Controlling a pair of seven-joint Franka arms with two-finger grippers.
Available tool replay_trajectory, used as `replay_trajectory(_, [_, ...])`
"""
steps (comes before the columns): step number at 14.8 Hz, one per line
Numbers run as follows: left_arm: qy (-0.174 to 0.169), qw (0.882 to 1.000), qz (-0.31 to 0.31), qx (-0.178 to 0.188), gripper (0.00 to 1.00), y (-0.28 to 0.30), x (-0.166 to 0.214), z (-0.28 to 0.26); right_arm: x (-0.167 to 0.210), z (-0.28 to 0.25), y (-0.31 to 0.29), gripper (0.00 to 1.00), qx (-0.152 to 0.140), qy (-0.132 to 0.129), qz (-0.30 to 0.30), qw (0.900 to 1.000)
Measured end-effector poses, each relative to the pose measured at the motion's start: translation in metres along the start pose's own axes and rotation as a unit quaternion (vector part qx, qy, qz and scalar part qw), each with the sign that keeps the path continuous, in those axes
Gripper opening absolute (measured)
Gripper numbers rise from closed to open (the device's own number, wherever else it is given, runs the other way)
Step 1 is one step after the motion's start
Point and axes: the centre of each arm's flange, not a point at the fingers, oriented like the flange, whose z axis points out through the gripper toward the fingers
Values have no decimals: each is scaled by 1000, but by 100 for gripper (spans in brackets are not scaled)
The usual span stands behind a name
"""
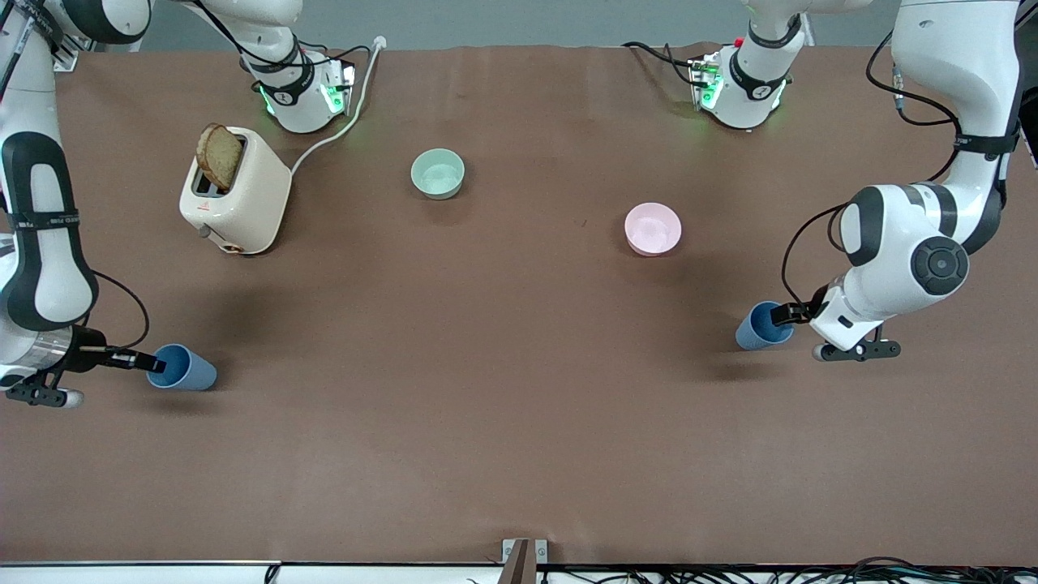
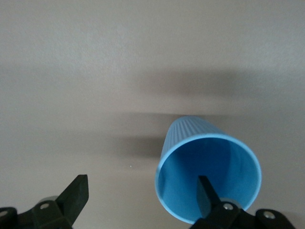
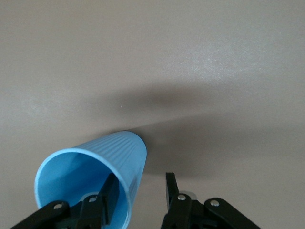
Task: Stack blue cups with both arms
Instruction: 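Reach and grasp a blue cup with each gripper, then lift the blue cups off the table with both grippers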
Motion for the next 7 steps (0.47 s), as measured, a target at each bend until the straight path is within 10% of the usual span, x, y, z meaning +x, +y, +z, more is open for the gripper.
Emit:
replay_trajectory(3, [-6,1000,1,1,97,1,-1,8,1,1,-1,20,7,2,4,1000])
replay_trajectory(7, [-8,1000,4,1,60,4,-1,12,4,-4,-3,6,11,9,6,1000])
